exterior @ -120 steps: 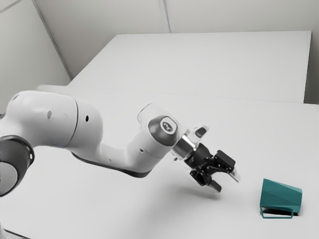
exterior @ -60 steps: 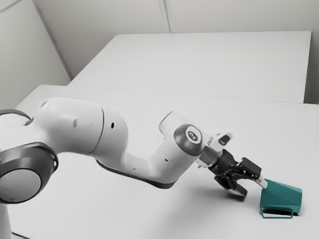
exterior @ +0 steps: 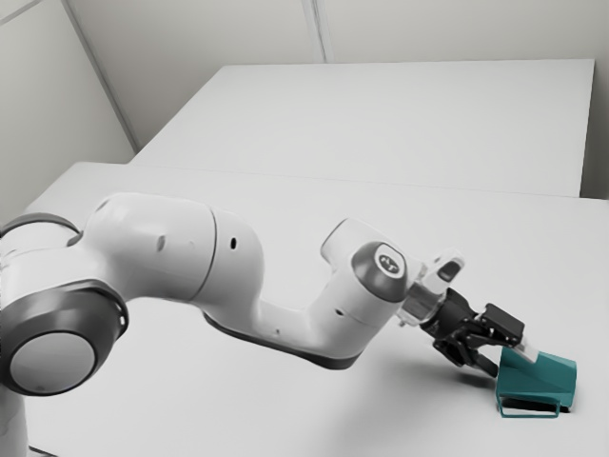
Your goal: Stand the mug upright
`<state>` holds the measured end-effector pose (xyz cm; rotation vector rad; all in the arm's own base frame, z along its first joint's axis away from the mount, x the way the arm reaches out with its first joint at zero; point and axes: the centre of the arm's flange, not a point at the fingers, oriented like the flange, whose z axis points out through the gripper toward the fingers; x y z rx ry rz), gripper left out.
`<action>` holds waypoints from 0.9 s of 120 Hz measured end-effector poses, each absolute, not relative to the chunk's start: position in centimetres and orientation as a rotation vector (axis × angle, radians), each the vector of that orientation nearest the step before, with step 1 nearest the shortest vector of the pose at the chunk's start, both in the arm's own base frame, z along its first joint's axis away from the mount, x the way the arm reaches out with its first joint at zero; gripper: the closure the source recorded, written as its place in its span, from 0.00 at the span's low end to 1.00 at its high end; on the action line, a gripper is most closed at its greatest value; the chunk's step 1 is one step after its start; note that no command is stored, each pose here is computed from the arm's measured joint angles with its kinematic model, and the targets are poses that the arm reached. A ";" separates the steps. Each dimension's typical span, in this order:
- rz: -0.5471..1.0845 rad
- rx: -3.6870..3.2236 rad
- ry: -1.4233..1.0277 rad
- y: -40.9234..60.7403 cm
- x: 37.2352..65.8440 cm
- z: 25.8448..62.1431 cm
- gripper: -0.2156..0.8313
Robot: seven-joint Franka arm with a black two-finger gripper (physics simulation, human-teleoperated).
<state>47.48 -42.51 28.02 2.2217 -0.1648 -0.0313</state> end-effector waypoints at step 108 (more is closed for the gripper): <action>-0.045 2.163 -0.151 -44.6 47.2 26.8 0.72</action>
